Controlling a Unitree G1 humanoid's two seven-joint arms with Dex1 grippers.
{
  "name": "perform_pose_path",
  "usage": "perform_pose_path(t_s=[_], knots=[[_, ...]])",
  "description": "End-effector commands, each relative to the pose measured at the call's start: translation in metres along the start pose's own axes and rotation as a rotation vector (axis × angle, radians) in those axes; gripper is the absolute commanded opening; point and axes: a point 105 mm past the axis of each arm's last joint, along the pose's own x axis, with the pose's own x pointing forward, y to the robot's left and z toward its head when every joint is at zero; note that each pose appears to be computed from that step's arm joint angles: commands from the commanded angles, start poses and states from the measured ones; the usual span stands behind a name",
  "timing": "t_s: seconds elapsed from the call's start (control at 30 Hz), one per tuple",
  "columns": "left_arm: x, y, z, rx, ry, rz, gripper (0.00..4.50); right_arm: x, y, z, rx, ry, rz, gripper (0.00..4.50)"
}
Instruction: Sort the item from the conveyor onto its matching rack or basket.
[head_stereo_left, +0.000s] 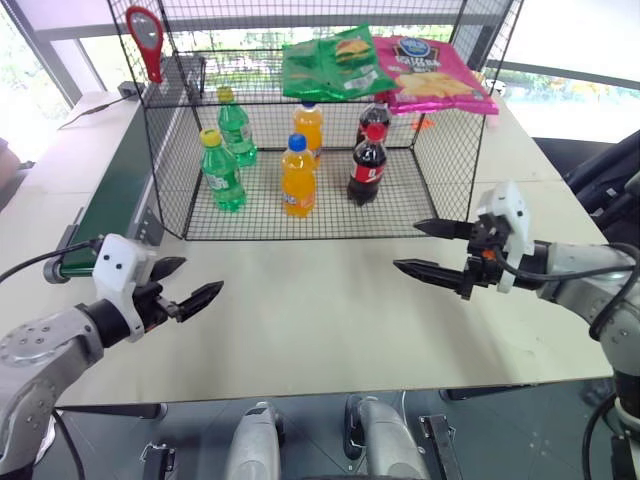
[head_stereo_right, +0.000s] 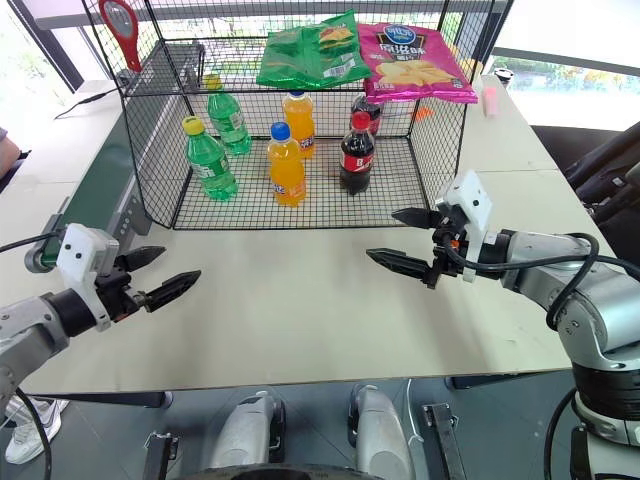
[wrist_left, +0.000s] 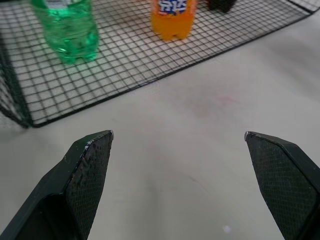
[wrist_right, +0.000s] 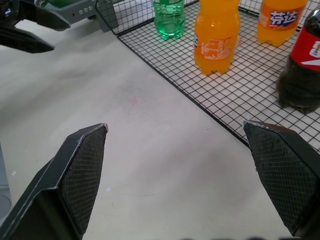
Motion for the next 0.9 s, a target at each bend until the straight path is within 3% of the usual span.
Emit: perform_pose_path(t_s=[0.03, 0.9], knots=[[-0.0031, -0.0139, 0.0129, 0.009, -0.048, -0.088, 4.44, 0.0014, -0.0046, 0.0100, -0.046, -0.033, -0.025, 4.50], [0.0008, -0.0164, 0.0193, -0.042, -0.090, -0.145, 4.44, 0.0037, -0.0047, 0.0102, -0.052, -0.039, -0.019, 4.50]])
